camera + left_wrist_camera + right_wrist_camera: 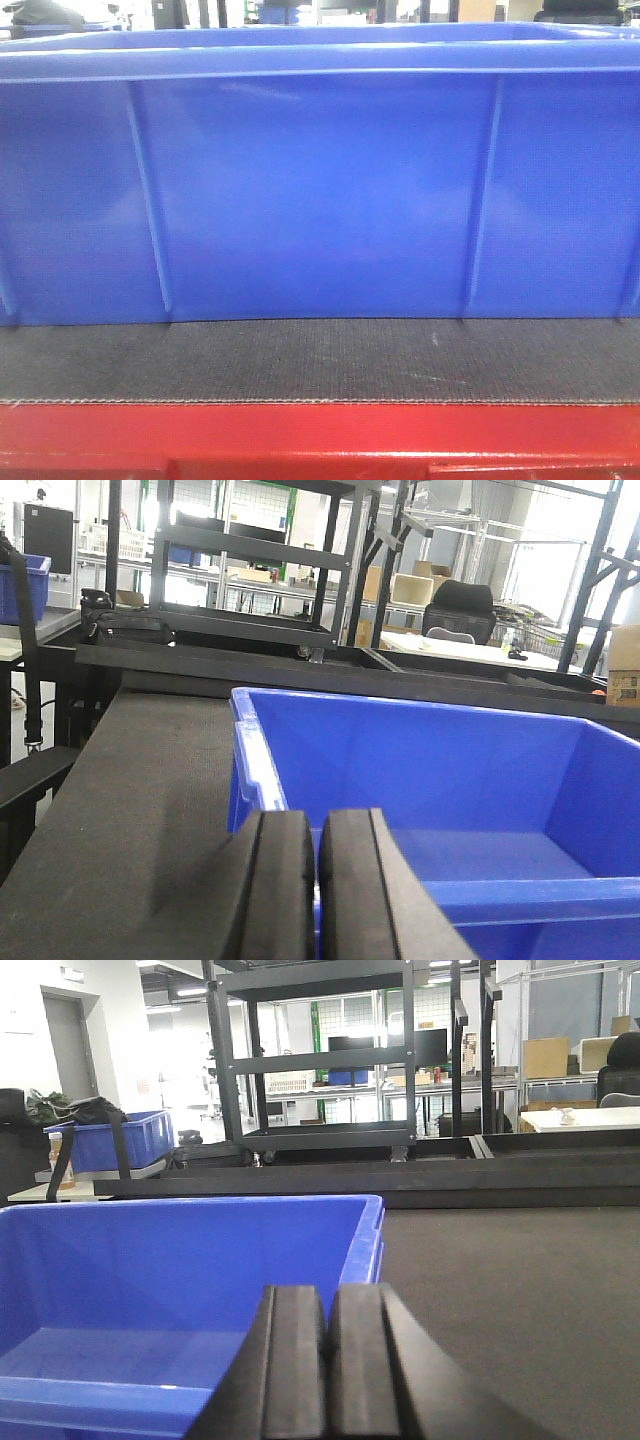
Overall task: Move blue bin to conveyor side
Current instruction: 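Open both grippers and lift them away from the bin rims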
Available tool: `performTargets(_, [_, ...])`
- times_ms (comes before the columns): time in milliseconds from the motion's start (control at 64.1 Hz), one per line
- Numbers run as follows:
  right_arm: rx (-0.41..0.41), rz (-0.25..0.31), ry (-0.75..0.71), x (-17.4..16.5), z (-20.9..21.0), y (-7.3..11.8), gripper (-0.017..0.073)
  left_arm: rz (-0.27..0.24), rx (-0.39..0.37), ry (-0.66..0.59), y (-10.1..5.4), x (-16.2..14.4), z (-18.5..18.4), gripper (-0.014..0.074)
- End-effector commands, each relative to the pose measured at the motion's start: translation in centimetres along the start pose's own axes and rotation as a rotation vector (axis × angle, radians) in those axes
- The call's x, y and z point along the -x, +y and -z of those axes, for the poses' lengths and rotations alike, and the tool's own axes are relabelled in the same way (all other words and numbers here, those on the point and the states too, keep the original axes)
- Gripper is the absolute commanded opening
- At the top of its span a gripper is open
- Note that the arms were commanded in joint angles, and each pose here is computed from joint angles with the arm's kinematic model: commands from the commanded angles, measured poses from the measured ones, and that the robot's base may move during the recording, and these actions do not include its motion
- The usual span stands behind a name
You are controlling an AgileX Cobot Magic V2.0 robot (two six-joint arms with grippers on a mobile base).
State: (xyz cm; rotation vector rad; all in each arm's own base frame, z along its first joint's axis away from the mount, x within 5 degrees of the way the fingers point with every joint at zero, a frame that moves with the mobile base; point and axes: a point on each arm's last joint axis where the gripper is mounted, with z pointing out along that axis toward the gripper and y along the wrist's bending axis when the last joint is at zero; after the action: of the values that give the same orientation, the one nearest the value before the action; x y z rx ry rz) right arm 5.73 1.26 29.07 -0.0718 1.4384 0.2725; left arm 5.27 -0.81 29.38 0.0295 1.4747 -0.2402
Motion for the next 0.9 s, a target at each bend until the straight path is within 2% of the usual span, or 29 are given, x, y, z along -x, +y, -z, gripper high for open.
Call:
performTargets(0, [0.004, 0.017, -0.021, 0.2, 0.1, 0.0, -0.0088, 0.0, -0.007, -0.019, 0.0, 0.1, 0.1, 0.0013])
performTargets(296, [-0.012, 0.024, -0.013, -0.3, 0.1, -0.1, -0.0088, 0.0, -0.007, -0.019, 0.0, 0.1, 0.1, 0.0013])
performTargets(390, [-0.075, 0.113, 0.011, -1.7, 0.3, -0.6, -0.0088, 0.0, -0.007, -0.019, 0.0, 0.1, 0.1, 0.0013])
performTargets(452, [-0.114, 0.091, 0.022, -2.9, 0.5, -1.0, -0.0088, 0.0, -0.007, -0.019, 0.0, 0.1, 0.1, 0.0013])
performTargets(546, [-0.15, 0.096, 0.025, -4.5, 1.0, -1.4, -0.0088, 0.0, -0.007, -0.019, 0.0, 0.1, 0.1, 0.0013])
performTargets(733, [-0.159, 0.106, 0.073, -7.8, 1.4, -1.8, -0.0088, 0.0, -0.007, -0.019, 0.0, 0.1, 0.1, 0.0013])
performTargets(889, [-0.163, 0.105, 0.11, -8.1, 1.4, -1.8, -0.0088, 0.0, -0.007, -0.019, 0.0, 0.1, 0.1, 0.0013])
